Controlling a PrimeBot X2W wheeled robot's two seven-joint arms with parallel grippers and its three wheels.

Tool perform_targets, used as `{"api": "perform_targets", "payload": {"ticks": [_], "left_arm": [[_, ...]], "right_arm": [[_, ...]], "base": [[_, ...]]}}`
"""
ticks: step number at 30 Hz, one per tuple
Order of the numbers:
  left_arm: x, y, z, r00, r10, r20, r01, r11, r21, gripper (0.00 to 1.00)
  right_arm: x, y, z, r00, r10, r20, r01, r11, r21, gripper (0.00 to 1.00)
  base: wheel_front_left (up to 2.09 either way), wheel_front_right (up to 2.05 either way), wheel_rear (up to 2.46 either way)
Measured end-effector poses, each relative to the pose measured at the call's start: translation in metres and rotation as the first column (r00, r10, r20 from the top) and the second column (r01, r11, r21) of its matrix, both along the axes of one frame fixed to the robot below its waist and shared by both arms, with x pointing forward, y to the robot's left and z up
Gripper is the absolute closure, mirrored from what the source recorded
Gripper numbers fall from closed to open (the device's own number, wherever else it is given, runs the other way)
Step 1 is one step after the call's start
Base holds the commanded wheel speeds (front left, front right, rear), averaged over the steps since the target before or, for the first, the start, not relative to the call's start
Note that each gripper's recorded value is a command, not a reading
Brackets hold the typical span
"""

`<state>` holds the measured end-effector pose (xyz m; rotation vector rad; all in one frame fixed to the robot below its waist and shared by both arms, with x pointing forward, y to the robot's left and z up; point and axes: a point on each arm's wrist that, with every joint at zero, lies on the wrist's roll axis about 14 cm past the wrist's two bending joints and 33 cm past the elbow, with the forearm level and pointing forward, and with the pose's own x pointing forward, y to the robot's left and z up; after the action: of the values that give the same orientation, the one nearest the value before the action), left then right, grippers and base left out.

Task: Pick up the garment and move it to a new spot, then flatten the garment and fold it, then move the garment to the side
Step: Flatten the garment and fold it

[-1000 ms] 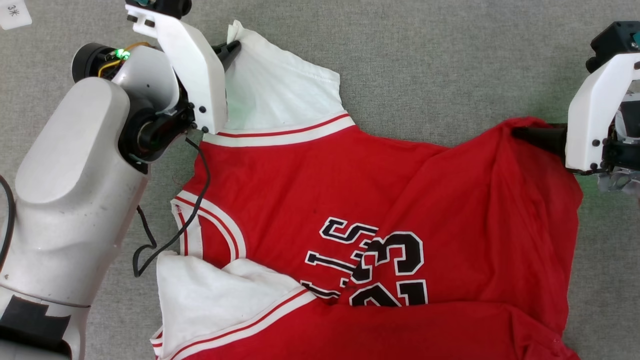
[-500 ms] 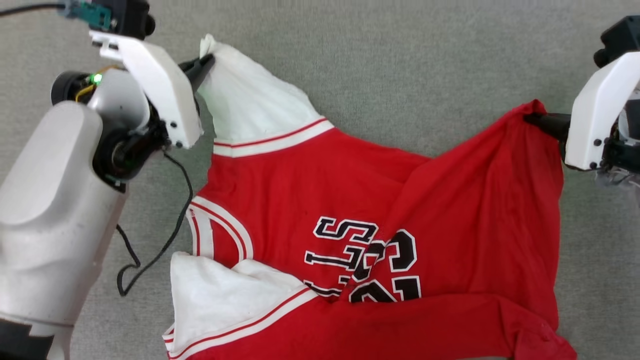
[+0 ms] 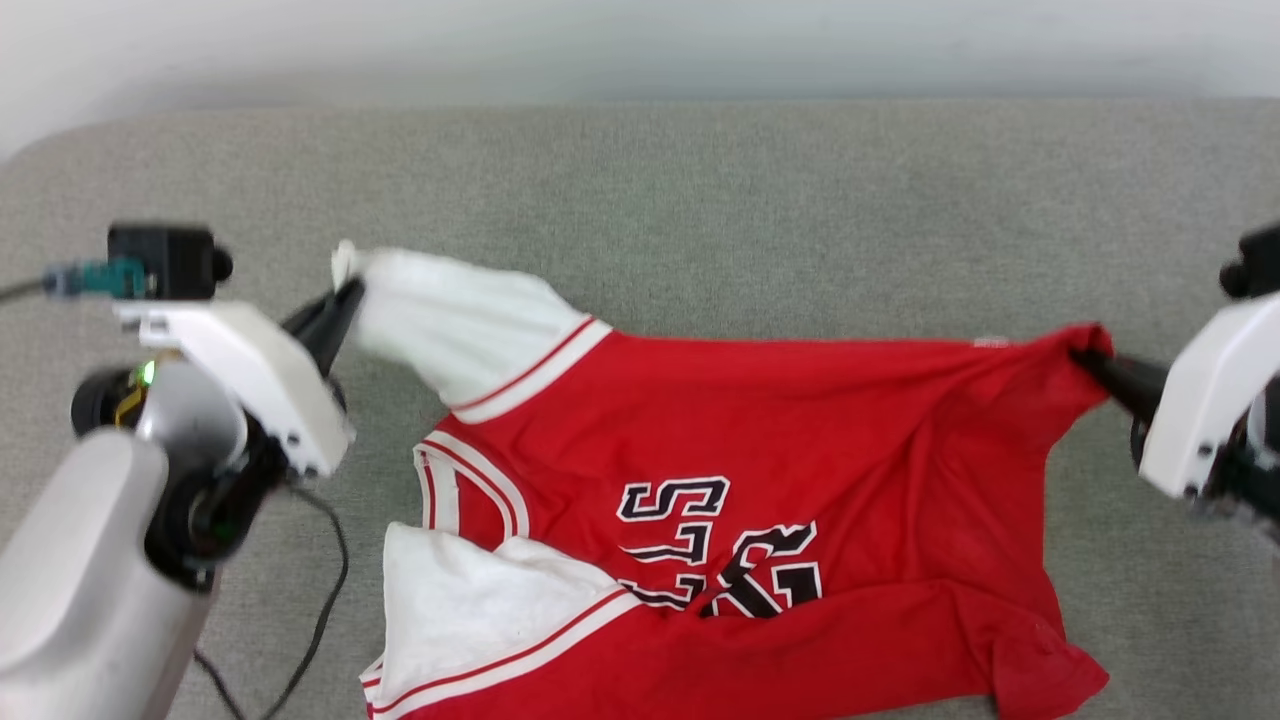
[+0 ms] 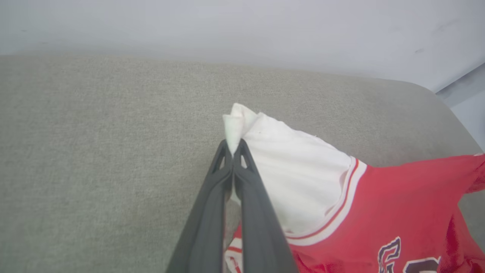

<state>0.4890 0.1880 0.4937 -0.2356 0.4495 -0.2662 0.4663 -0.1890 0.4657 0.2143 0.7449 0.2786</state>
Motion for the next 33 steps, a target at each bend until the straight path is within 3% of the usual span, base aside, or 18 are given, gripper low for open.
{"api": "perform_targets", "payload": {"ticks": [10, 21, 22, 23, 24, 25, 26, 33], "left_arm": [[-0.085, 0.008, -0.041, 0.988, 0.1, -0.118, -0.107, 0.993, -0.051, 1.0], [-0.166, -0.008, -0.107, 0.913, 0.149, -0.381, -0.211, 0.969, -0.127, 1.0], [-0.17, -0.012, -0.111, 0.908, 0.141, -0.393, -0.207, 0.969, -0.131, 0.75], [-0.172, -0.013, -0.114, 0.903, 0.141, -0.405, -0.21, 0.969, -0.132, 0.59], [-0.174, -0.014, -0.117, 0.898, 0.14, -0.417, -0.214, 0.967, -0.135, 0.37], [-0.175, -0.014, -0.12, 0.895, 0.14, -0.424, -0.216, 0.967, -0.136, 0.0], [-0.176, -0.014, -0.122, 0.894, 0.144, -0.424, -0.217, 0.967, -0.13, 0.0], [-0.153, -0.019, -0.101, 0.954, 0.164, -0.25, -0.201, 0.971, -0.13, 0.0]], "right_arm": [[-0.074, -0.003, -0.02, 0.998, -0.07, 0.006, 0.07, 0.996, 0.047, 1.0], [-0.143, -0.008, -0.065, 0.974, -0.187, -0.125, 0.199, 0.976, 0.089, 1.0], [-0.147, -0.008, -0.069, 0.972, -0.194, -0.135, 0.206, 0.975, 0.088, 1.0], [-0.152, -0.007, -0.074, 0.969, -0.195, -0.151, 0.209, 0.975, 0.082, 0.88], [-0.157, -0.005, -0.08, 0.965, -0.197, -0.172, 0.214, 0.973, 0.086, 0.62], [-0.162, -0.003, -0.085, 0.961, -0.203, -0.188, 0.222, 0.971, 0.088, 0.05], [-0.166, -0.001, -0.089, 0.96, -0.199, -0.196, 0.218, 0.972, 0.083, 0.0], [-0.154, 0.001, -0.07, 0.975, -0.215, -0.052, 0.22, 0.969, 0.109, 0.0]], "base": [[0.0, 0.0, 0.0], [0.0, 0.0, 0.0], [0.0, 0.0, 0.0], [0.0, 0.0, 0.0], [0.0, 0.0, 0.0], [0.0, 0.0, 0.0], [0.0, 0.0, 0.0], [0.0, 0.0, 0.0]]}}
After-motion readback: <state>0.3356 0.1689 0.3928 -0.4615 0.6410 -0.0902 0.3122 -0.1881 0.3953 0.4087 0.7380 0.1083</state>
